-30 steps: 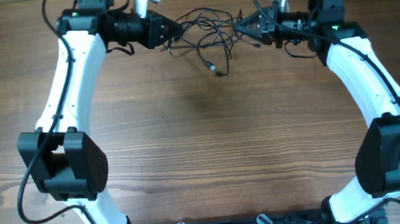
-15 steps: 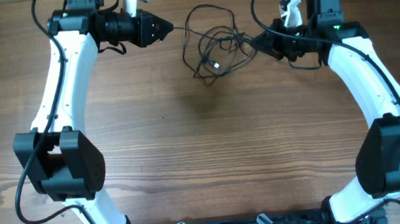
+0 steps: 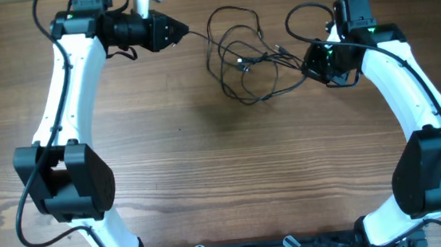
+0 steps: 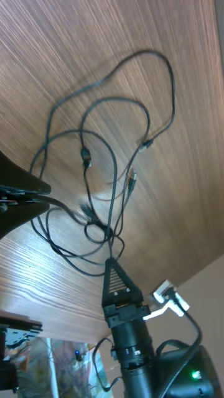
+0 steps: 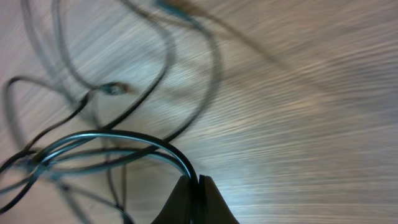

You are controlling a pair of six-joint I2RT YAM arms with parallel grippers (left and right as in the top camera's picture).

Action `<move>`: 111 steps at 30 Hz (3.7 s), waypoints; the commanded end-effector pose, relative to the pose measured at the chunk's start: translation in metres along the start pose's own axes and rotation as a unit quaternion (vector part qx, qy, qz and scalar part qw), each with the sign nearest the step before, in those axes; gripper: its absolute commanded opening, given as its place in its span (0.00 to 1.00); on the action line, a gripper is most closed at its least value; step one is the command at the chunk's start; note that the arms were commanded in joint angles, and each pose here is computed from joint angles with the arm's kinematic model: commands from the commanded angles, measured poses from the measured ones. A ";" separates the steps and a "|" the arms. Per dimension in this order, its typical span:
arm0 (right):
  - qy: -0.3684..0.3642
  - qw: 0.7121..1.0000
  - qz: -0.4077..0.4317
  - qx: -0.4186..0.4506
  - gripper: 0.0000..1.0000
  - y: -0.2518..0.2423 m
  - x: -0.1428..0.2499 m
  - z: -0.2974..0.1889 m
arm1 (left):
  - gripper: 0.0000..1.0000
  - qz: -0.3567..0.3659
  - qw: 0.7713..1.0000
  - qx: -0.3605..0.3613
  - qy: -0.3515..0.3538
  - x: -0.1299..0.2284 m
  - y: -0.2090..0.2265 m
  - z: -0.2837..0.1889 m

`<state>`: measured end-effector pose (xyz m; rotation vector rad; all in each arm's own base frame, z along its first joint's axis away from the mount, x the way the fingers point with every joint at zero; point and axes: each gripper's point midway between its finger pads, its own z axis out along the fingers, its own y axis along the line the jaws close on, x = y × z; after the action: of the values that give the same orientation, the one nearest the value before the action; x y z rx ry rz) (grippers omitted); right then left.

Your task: Untangle cables

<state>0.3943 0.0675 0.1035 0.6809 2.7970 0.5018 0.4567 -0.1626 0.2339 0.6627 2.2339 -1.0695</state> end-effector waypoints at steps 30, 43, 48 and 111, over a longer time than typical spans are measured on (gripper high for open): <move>-0.045 0.997 -0.015 0.061 0.99 -0.018 -0.020 0.007 | 0.10 0.018 0.985 -0.100 -0.142 -0.048 -0.029 -0.148; 0.041 0.996 -0.019 0.083 0.91 0.000 0.039 0.027 | 0.10 0.017 0.985 -0.100 -0.141 -0.048 -0.029 -0.147; 0.053 0.993 -0.018 0.106 0.88 0.003 0.053 0.043 | 0.10 0.017 0.985 -0.100 -0.141 -0.048 -0.029 -0.147; 0.071 0.983 -0.094 -0.140 0.05 0.091 0.057 0.097 | 0.13 -0.070 0.968 -0.240 0.032 0.016 0.045 -0.004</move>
<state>0.3987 0.1680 0.0206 0.4864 2.8526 0.6858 0.4727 -0.1295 0.2264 0.3305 2.4451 -0.5085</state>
